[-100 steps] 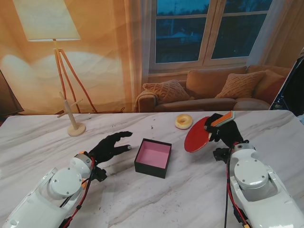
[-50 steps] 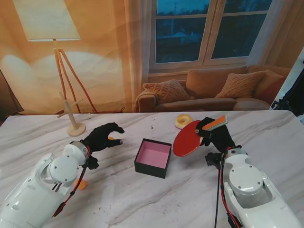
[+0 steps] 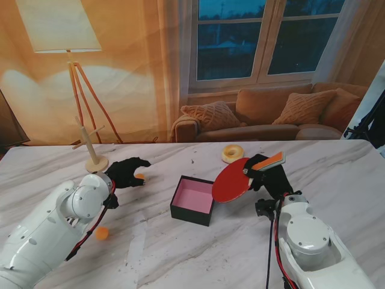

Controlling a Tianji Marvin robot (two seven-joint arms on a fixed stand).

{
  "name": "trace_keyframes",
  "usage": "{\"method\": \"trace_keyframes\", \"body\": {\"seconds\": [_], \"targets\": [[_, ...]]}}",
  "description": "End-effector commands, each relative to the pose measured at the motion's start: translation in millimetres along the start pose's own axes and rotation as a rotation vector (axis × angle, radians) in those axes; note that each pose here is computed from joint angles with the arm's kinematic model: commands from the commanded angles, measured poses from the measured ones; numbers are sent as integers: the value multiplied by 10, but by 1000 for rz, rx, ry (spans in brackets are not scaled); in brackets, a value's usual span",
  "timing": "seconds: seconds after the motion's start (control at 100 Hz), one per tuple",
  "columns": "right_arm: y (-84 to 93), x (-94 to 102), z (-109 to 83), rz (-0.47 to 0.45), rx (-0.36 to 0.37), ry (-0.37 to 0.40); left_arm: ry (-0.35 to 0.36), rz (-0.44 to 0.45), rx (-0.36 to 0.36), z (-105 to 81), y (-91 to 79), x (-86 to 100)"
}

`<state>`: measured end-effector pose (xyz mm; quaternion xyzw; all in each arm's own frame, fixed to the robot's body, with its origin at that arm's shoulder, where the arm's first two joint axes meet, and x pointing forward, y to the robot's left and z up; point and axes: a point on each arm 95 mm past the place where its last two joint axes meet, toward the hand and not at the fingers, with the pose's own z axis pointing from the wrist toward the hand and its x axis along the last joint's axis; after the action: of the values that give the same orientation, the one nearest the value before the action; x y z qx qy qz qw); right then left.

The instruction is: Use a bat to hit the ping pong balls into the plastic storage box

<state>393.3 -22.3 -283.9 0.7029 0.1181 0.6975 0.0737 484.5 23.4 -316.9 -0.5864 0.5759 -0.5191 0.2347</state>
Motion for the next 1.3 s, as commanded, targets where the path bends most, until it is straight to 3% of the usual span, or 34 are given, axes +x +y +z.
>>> {"method": "trace_keyframes", "body": {"seconds": [0.0,0.27,0.59,1.02,1.29], "targets": [[-50,5,-26,12,16,-6,-13,6,-6,43,19,-14],[-76,3,-64,32,24,-13,-55,42,3,257,113,-57],[-79,3,-79,41,23,-13,-93,44,-43,436,196,-78],[-69,-5,-98,51,42,-18,-119,60,-75,537,290,-116],[-44,-19,-100,47,39,-25,-126,57,-48,574,323,-111]]}}
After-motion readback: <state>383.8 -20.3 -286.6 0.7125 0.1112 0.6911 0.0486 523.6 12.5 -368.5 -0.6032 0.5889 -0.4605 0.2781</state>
